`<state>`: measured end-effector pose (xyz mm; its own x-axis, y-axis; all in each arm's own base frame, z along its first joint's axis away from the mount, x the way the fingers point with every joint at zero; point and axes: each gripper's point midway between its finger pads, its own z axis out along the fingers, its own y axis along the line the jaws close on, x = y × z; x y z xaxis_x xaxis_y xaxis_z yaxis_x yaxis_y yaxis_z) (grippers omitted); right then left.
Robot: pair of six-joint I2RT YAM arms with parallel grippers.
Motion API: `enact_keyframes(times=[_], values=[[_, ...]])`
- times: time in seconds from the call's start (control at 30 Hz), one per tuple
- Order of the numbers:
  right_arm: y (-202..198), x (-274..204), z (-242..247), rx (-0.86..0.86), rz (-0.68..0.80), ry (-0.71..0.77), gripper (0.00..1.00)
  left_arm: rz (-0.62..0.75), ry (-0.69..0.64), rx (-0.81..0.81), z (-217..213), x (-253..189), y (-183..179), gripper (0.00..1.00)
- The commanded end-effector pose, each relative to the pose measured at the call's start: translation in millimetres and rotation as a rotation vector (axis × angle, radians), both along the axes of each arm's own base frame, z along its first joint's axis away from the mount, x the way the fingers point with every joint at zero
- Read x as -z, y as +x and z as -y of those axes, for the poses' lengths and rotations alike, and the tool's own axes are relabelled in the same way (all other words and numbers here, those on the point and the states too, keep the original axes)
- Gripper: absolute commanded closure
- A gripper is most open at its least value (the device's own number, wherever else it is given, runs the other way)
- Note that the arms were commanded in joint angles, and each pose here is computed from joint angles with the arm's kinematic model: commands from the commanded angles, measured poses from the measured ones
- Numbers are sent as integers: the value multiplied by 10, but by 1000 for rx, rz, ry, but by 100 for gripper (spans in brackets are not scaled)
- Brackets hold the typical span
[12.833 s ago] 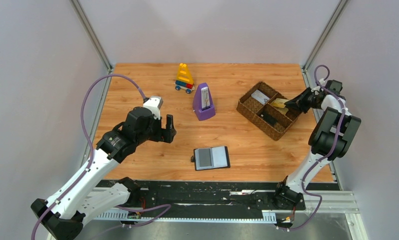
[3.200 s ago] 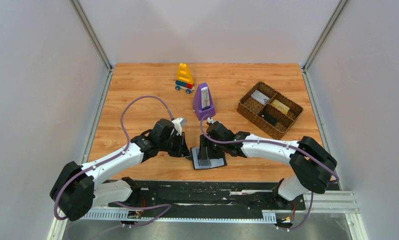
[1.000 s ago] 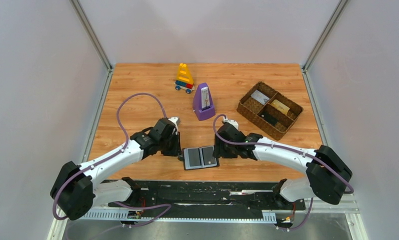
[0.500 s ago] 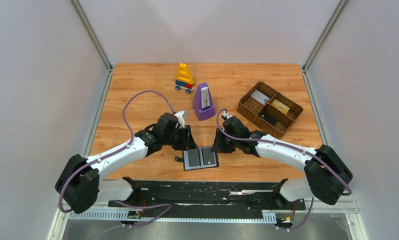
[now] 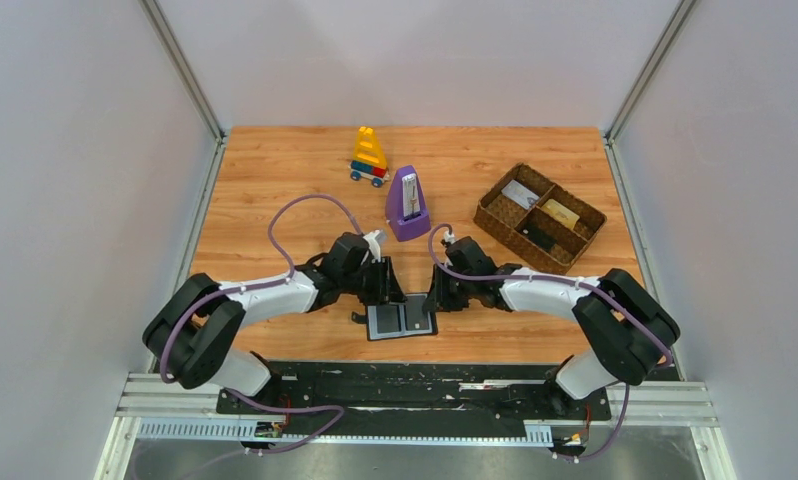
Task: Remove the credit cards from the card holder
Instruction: Remove the credit card from the card holder.
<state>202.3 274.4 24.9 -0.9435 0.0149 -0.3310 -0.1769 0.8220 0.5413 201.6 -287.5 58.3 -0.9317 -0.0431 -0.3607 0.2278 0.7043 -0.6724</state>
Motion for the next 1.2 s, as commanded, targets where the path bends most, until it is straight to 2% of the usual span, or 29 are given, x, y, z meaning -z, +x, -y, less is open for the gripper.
enact_keyframes(times=[0.0,0.23,0.63,0.73,0.9,0.97,1.17], values=[[-32,90,-5,0,-7,22,81,22,-33,-1,75,27,45,59],[-111,210,51,9,-41,6,92,-10,-13,-12,73,213,14,61],[-127,223,69,15,-43,5,95,-48,3,-41,61,319,-44,66],[-132,231,81,19,-45,3,95,-43,-5,-50,57,283,-39,78],[-132,234,92,25,-45,1,95,-36,-37,-70,66,164,-35,91],[-134,241,94,24,-46,-1,95,-35,-55,-74,80,106,-35,99],[-137,255,98,25,-51,-3,95,-34,-117,-78,127,-81,-53,100]])
